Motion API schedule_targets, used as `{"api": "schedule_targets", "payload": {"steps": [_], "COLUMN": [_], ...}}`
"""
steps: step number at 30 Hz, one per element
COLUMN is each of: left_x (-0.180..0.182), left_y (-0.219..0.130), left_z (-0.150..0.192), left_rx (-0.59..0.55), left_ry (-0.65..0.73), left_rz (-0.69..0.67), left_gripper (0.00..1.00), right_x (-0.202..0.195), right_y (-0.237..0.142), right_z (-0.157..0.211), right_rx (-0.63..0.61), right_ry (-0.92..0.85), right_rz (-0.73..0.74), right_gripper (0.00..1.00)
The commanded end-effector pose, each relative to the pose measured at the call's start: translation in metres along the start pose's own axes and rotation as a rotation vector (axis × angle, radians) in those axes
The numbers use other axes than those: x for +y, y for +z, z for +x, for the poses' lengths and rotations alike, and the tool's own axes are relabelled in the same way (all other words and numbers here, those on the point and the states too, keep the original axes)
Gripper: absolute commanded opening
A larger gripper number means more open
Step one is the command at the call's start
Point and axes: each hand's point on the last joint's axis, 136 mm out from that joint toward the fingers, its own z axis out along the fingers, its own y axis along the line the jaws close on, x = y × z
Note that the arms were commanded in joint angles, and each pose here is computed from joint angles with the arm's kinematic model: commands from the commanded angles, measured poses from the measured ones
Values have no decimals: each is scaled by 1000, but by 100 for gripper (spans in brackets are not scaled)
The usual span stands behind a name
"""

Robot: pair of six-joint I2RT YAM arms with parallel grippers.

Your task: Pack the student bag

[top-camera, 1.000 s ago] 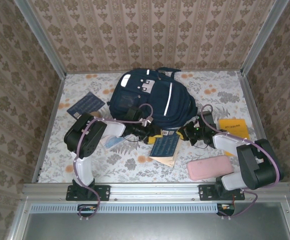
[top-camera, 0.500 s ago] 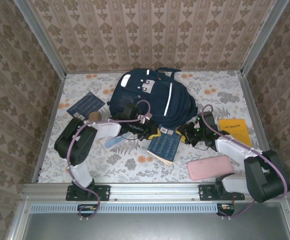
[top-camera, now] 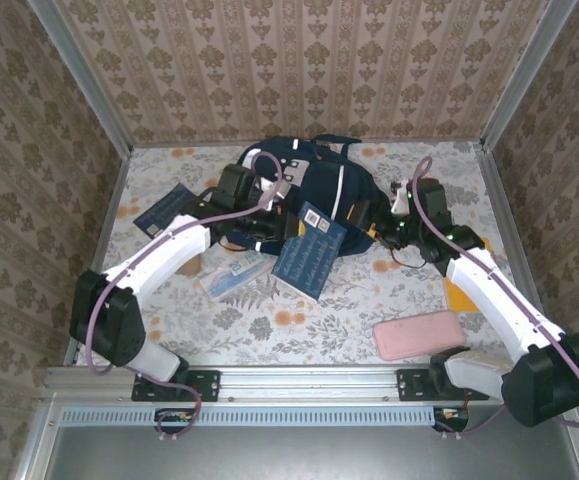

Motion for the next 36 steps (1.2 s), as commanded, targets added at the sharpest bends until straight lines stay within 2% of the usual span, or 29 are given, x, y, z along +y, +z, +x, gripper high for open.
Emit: {"api": "schedule_targets", "payload": {"steps": [1, 5, 7, 9, 11, 14, 17, 25, 29, 34, 36], "left_x": [6, -5, -12, -20, -29, -35, -48, -86, -96, -91, -90], "left_y": [-26, -42, -48, -56, -57, -46, -33, -10, 5, 21, 25], "left_z": [-15, -34, -39, -47, -49, -44, -33, 2, 23, 39, 43], "left_rx": [-77, -219, -305, -425, -475, -477, -492, -549, -547, -490, -475], "left_ry": [240, 549, 740, 918, 1034, 1189, 1340, 1598, 1776, 1894, 1913], "left_rz": [-184, -369, -486, -616, -684, -773, -811, -761, -768, -786, -782], "left_gripper": [0, 0, 0, 0, 0, 0, 0, 0, 0, 0, 0], "right_x": [7, 23, 28, 42, 50, 60, 72, 82, 88, 93, 91], "right_y": [-12, -14, -17, -15, -9, -2, 1, 7, 9, 2, -2], "right_z": [1, -2, -4, -2, 4, 8, 10, 10, 12, 12, 12], "right_rx": [32, 42, 17, 48, 97, 109, 104, 95, 110, 97, 81], "right_ry": [-70, 50, 135, 223, 323, 434, 496, 533, 493, 401, 367], "right_rz": [47, -11, -47, -128, -192, -266, -309, -340, -345, -342, -320], "right_gripper": [64, 60, 62, 66, 70, 79, 86, 88, 80, 57, 43]}}
